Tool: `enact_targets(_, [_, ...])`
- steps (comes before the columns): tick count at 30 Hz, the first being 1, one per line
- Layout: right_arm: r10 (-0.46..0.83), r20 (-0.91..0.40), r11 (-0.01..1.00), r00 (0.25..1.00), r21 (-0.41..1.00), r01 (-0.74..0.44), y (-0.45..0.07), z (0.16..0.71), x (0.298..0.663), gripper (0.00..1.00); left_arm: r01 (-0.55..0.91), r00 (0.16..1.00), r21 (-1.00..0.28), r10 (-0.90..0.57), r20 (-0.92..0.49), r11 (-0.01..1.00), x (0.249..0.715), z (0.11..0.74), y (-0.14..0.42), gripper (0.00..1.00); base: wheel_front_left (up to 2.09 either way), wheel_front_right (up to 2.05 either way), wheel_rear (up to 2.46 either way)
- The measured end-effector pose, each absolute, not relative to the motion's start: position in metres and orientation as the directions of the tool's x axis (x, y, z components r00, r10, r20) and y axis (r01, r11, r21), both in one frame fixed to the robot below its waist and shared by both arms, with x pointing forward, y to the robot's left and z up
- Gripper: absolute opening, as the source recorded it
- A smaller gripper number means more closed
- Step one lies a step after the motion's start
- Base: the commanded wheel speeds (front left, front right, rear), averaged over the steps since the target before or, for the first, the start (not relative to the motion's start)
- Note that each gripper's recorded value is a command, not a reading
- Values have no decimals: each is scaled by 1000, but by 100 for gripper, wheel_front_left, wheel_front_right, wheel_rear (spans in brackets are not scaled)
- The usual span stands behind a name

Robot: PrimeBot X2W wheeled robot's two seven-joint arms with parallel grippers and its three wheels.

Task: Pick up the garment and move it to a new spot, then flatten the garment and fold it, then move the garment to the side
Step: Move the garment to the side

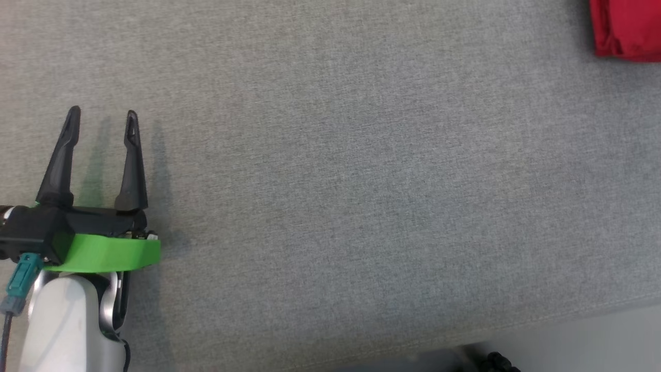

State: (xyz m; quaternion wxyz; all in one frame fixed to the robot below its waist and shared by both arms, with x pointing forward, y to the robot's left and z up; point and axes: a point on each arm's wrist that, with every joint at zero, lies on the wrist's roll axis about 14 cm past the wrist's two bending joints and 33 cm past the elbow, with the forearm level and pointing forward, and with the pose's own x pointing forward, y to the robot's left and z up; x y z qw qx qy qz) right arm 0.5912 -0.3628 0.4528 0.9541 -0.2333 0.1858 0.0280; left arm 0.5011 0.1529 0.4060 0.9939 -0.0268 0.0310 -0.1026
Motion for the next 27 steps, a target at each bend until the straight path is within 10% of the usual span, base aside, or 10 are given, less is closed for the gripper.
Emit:
enact_targets(14, [-184,-373,857,910,-514,-38,-422,462,596,0,266,959,-69,-272,-84,961,515,377,133,100,0,0,0])
enact_targets(15, [-185,-377,855,908,-517,-40,-422,460,596,17,267,959,-69,-272,-84,961,516,377,132,100,0,0,0])
enact_targets(16, [-190,-378,853,906,-521,-38,-422,458,597,77,267,958,-70,-272,-87,961,516,375,132,100,0,0,0])
enact_targets(17, [-194,-374,852,907,-522,-33,-423,458,599,100,267,958,-71,-273,-88,961,516,374,132,100,0,0,0])
enact_targets(27, [-166,-293,836,942,-548,-23,-413,480,601,100,241,964,-117,-252,-89,963,510,380,128,100,0,0,0])
